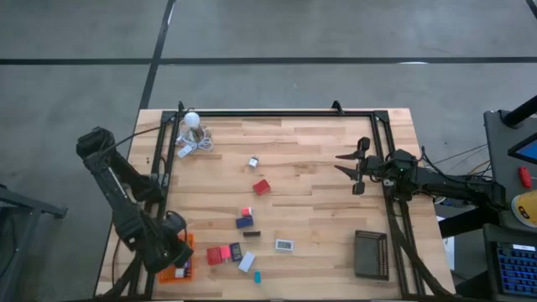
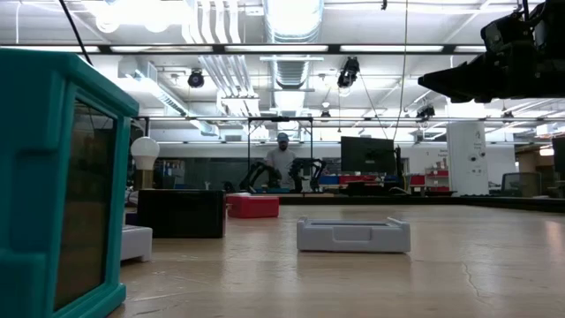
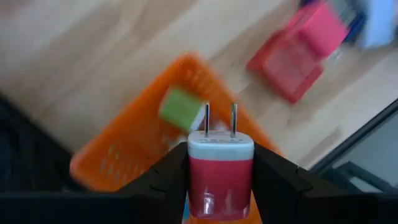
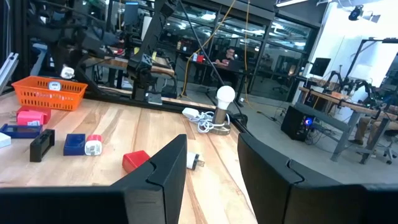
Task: Pick & Place Office items
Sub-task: Put the left white pink charger adapter into the orange bin
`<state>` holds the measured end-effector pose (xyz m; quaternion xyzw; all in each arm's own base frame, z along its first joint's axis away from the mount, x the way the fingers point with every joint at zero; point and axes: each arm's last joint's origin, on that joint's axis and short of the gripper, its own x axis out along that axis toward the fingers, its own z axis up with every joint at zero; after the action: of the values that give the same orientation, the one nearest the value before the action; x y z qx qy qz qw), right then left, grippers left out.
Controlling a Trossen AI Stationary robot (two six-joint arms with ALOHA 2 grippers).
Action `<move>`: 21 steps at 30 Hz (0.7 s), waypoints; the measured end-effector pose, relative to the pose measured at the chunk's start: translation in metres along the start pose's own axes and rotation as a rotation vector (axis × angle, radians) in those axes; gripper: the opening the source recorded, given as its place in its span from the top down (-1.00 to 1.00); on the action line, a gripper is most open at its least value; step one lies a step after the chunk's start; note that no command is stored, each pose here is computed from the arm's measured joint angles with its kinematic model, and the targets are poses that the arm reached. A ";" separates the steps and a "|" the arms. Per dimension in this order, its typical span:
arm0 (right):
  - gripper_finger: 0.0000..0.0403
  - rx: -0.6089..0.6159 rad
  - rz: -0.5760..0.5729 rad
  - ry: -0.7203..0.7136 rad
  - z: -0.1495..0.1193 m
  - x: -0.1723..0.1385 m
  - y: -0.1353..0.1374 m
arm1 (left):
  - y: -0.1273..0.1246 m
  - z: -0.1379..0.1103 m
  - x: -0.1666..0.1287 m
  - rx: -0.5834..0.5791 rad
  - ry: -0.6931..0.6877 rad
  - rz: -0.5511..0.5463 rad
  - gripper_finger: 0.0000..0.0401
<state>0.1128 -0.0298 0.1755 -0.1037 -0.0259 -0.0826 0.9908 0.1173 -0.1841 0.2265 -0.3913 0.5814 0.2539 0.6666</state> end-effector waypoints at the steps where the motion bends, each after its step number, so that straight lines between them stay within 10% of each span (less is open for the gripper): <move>1: 0.31 0.000 0.000 0.000 0.000 0.000 0.000 | 0.001 -0.003 0.000 -0.013 0.016 0.008 0.26; 21: 0.31 0.000 0.000 0.000 0.000 0.000 0.000 | 0.000 -0.021 0.028 -0.027 -0.006 0.135 0.25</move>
<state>0.1129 -0.0298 0.1754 -0.1036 -0.0258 -0.0825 0.9908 0.1109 -0.2049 0.1987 -0.3596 0.6007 0.3074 0.6444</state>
